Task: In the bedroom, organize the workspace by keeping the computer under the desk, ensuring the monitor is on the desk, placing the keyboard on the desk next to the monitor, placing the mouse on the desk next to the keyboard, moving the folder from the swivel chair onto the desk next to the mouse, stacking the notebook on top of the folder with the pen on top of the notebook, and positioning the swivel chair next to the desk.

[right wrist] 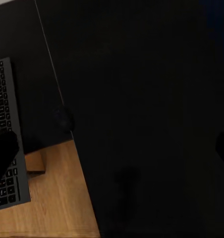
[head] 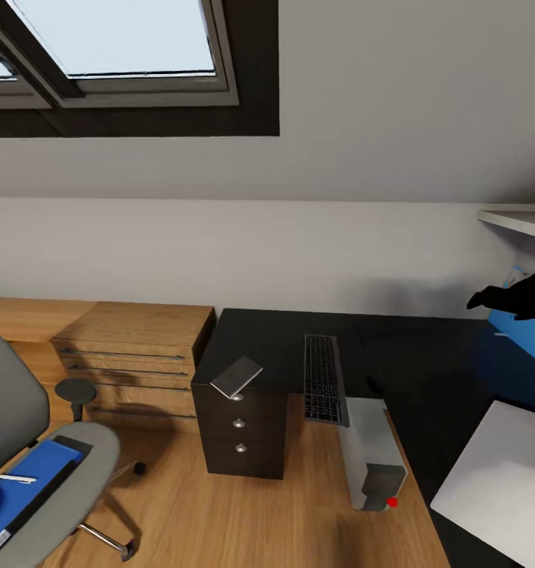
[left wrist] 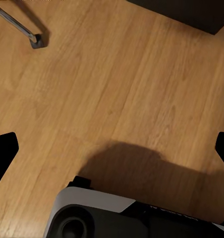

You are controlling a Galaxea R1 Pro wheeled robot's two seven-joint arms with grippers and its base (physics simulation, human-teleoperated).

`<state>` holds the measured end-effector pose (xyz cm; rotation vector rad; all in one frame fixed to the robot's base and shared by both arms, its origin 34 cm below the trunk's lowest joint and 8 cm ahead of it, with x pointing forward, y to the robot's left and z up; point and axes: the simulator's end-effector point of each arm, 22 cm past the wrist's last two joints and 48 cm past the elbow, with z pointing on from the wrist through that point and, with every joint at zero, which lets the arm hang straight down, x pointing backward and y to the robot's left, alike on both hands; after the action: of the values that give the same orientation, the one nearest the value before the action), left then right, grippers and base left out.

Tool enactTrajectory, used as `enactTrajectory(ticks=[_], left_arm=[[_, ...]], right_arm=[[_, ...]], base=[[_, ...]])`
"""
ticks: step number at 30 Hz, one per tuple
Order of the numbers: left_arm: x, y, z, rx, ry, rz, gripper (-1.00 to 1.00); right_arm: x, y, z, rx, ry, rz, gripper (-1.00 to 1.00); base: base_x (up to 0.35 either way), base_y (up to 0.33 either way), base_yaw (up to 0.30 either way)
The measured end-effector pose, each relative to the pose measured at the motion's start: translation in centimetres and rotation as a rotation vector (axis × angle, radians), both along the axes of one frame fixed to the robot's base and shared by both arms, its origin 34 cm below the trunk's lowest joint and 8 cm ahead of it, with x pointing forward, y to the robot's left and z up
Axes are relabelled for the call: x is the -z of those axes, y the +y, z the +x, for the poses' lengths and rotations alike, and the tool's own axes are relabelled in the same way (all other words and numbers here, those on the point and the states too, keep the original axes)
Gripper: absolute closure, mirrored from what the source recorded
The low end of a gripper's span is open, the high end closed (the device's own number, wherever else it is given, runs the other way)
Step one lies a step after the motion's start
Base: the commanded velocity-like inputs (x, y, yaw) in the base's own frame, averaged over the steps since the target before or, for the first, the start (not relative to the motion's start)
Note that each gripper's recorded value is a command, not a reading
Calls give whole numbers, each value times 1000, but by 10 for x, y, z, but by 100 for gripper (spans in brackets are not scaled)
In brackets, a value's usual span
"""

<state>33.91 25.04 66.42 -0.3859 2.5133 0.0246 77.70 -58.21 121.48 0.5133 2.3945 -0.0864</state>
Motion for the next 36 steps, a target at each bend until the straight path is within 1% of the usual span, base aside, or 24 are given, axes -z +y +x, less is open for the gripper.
enactTrajectory(ticks=[2, 4, 8, 12, 13, 17, 20, 23, 26, 29, 30, 36], left_arm=[[0, 0, 0, 0, -1, -1, -100], [0, 0, 0, 0, -1, -1, -100], [0, 2, 1, 0, -3, 2, -100], [-1, 3, 1, -1, -4, 3, -100], [-1, 4, 1, -2, -5, 4, -100], [-1, 4, 1, -3, -6, 4, -100], [-2, 5, 3, -6, -10, 4, -100], [-3, 6, 5, -11, -15, 9, -100], [-4, 6, 7, -12, -18, 9, -100], [-4, 6, 7, -14, -19, 9, -100], [-4, 7, 7, -14, -20, 9, -100], [-4, 8, 8, -15, -21, 10, -100]], right_arm=[[5, -7, -6, 7, 22, -13, -100], [11, -10, -10, 9, 42, -17, -100], [22, -10, -14, 7, 71, -11, -100], [26, -9, -16, 6, 83, -8, -100], [33, -8, -19, 2, 102, -7, -100], [39, -9, -21, -2, 121, -21, -100], [45, -13, -27, -1, 150, -41, -100], [64, -7, -33, -13, 198, -25, -100], [76, -3, -39, -22, 230, -15, -100], [84, -1, -43, -28, 254, -13, -100], [90, 1, -46, -33, 273, -13, -100], [95, 3, -49, -37, 291, -10, -100]], base=[[0, -5, 0], [0, -2, 0], [0, -1, 0], [0, 0, 0], [0, 0, 0], [0, 0, 0], [0, 0, 0], [0, 0, 0], [0, 0, 0], [0, 0, 0], [0, 0, 0], [0, 0, 0]])
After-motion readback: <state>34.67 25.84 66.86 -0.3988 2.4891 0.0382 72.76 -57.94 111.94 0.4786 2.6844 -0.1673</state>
